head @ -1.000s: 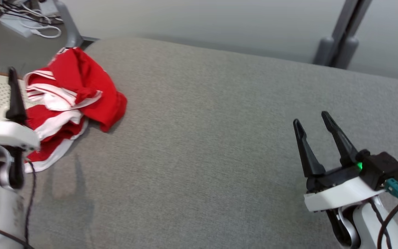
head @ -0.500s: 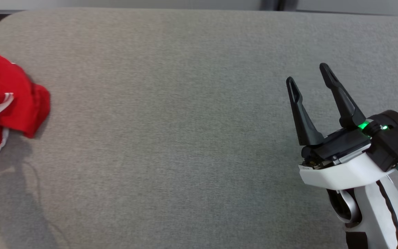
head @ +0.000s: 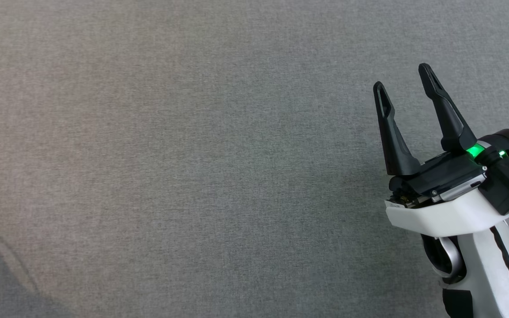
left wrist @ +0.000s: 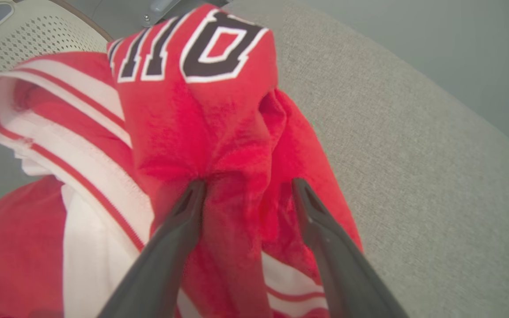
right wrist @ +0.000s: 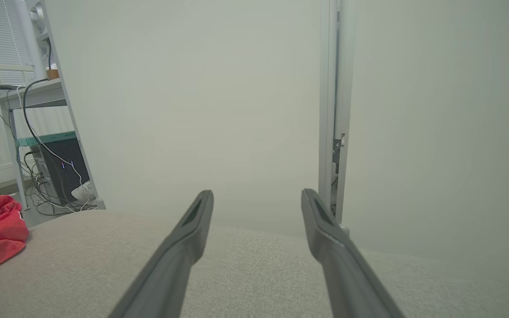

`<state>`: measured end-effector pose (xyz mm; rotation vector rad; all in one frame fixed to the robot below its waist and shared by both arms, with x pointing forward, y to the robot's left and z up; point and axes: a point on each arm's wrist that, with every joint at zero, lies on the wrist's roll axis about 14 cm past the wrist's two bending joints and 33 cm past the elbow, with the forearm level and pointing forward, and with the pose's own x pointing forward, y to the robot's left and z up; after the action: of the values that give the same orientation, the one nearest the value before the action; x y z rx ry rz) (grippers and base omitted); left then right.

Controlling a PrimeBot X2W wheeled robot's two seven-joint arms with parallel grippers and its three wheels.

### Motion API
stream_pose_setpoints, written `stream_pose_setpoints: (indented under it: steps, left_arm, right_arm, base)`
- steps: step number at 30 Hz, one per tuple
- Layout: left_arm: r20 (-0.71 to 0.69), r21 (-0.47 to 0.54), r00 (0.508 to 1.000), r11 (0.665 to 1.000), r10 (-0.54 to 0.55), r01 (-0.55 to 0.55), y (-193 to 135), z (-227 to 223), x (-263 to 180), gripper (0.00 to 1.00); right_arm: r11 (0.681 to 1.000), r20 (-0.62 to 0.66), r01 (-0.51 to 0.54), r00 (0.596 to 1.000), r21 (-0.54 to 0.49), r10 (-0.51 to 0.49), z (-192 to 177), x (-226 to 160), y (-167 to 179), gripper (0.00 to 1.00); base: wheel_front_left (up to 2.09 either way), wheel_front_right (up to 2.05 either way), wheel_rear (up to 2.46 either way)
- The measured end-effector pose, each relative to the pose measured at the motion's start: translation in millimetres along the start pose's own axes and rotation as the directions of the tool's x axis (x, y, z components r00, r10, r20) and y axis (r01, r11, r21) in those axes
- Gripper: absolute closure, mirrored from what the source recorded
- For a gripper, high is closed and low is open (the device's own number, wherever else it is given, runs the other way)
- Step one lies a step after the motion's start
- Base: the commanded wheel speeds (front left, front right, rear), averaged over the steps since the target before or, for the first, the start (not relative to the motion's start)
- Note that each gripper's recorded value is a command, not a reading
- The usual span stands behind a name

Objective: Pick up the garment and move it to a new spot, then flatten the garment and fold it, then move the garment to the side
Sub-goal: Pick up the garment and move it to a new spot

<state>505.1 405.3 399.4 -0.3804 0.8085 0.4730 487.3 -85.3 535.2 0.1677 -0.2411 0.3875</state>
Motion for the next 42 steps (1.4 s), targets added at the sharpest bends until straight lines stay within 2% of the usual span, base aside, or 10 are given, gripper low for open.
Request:
stream_pose_setpoints:
  steps: [3, 4, 5, 6, 8, 9, 23, 31, 37, 42]
  left_arm:
    - [-0.053, 0.027, 0.998, 0.999, 0.024, -0.022, 0, -7, 6, 0.00]
    - [-0.066, 0.033, 0.997, 0.999, 0.026, -0.024, 0, -9, 7, 0.13]
    - [-0.071, 0.042, 0.997, 0.999, 0.030, -0.027, 0, -9, 7, 0.51]
    - [-0.069, 0.044, 0.997, 0.999, 0.032, -0.029, 0, -8, 7, 0.61]
    - [-0.062, 0.043, 0.998, 0.999, 0.032, -0.030, 1, -5, 5, 0.96]
    - [-0.057, 0.043, 0.998, 0.999, 0.034, -0.031, 2, -3, 3, 1.00]
    - [0.018, 0.074, 1.000, 0.997, -0.025, 0.023, -4, 10, -17, 1.00]
    - [0.126, 0.147, 0.984, 0.983, -0.127, 0.108, -37, 32, -42, 1.00]
    - [0.192, 0.269, 0.953, 0.947, -0.232, 0.176, -72, 39, -69, 1.00]
    - [0.227, 0.402, 0.908, 0.883, -0.351, 0.240, -113, 42, -99, 1.00]
  right_arm:
    - [1.000, -0.006, 0.017, 1.000, -0.005, -0.017, -2, -2, -6, 0.00]
    - [1.000, -0.006, 0.021, 1.000, -0.006, -0.021, -1, -3, -7, 0.00]
    - [1.000, -0.003, 0.025, 1.000, -0.007, -0.025, 0, -3, -8, 0.00]
    - [1.000, -0.002, 0.026, 1.000, -0.008, -0.026, 1, -4, -8, 0.00]
    - [1.000, 0.002, 0.027, 1.000, -0.008, -0.027, 2, -4, -8, 0.00]
    - [1.000, 0.004, 0.027, 1.000, -0.008, -0.027, 3, -4, -8, 0.00]
    - [1.000, 0.020, 0.003, 1.000, -0.008, -0.003, 15, -5, 5, 0.00]
    - [1.000, 0.035, 0.001, 0.999, -0.010, -0.001, 30, -15, 11, 0.00]
    - [1.000, 0.057, 0.005, 0.998, -0.012, -0.004, 47, -27, 16, 0.00]
    - [1.000, 0.078, 0.011, 0.997, -0.012, -0.010, 61, -37, 20, 0.00]
  base:
    - [0.00, 0.00, 0.00]
    - [0.00, 0.00, 0.00]
    - [0.00, 0.00, 0.00]
    - [0.00, 0.00, 0.00]
    - [0.00, 0.00, 0.00]
    - [0.00, 0.00, 0.00]
    - [0.00, 0.00, 0.00]
    - [0.00, 0.00, 0.00]
    - [0.00, 0.00, 0.00]
    - [0.00, 0.00, 0.00]
